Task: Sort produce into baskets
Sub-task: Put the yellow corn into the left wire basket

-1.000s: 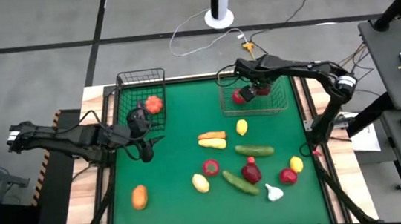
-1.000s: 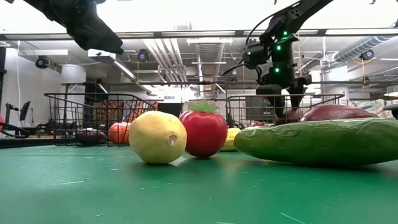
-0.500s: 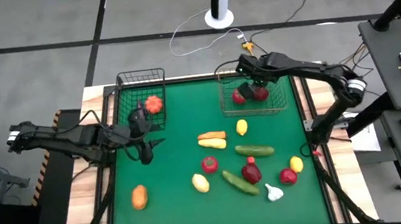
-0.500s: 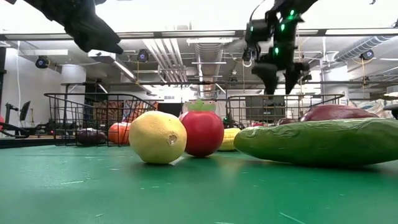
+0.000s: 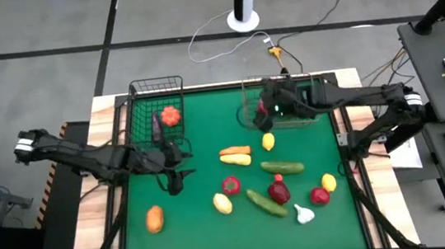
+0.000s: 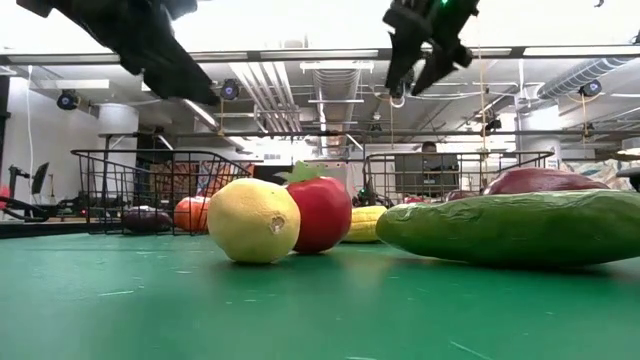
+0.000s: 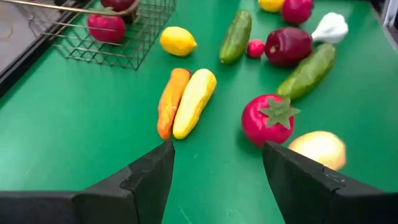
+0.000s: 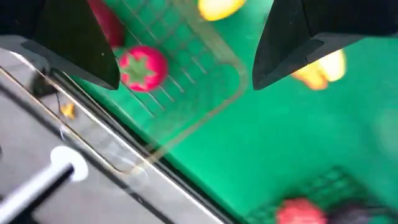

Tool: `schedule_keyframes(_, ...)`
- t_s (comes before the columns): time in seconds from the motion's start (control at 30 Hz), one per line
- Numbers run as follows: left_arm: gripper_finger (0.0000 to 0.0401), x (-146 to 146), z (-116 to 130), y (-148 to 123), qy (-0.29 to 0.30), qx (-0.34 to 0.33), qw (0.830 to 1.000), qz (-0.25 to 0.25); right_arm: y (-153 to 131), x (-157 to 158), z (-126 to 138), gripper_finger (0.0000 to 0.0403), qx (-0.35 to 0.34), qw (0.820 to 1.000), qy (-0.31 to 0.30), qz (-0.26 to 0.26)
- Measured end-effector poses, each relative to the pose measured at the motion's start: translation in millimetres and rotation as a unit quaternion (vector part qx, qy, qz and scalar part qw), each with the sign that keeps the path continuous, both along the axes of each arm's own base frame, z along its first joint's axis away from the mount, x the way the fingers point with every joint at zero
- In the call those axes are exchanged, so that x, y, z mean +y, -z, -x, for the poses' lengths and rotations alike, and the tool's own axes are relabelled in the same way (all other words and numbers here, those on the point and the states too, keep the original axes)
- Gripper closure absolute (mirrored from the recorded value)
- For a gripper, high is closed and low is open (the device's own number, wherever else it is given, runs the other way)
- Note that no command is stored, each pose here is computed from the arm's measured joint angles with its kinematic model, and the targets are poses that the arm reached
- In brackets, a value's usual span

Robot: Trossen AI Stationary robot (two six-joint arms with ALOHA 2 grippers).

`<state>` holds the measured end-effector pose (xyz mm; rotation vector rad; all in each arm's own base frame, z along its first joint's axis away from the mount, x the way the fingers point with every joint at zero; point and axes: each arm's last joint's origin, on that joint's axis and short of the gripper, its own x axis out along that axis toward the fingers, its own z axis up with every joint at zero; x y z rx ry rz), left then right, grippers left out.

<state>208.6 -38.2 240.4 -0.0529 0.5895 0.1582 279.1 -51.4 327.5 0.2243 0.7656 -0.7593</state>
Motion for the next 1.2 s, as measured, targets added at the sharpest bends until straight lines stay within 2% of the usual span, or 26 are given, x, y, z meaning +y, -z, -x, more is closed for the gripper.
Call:
schedule_keyframes(0.2, 0.0172, -6, -24, 21, 0.043, 0.026, 0.997, -0.055, 0, 40, -9, 0.0044, -0.012, 0.998, -0.058, 0.025)
schedule_keyframes(0.33, 0.0172, -9, -36, 34, 0.080, 0.039, 0.994, -0.067, 0, 56, -10, 0.0044, -0.015, 0.996, -0.080, 0.025)
schedule_keyframes(0.67, 0.0172, -11, -65, 54, 0.123, 0.033, 0.983, -0.129, 0, 76, -8, 0.0044, -0.025, 0.994, -0.105, 0.017)
schedule_keyframes(0.93, 0.0172, 8, -97, 69, 0.120, 0.074, 0.975, -0.174, 0, 86, -7, 0.0044, -0.025, 0.993, -0.110, 0.031)
schedule_keyframes(1.2, 0.0172, 30, -115, 90, 0.154, 0.087, 0.973, -0.146, 1, 94, -6, 0.0044, -0.027, 0.992, -0.117, 0.034)
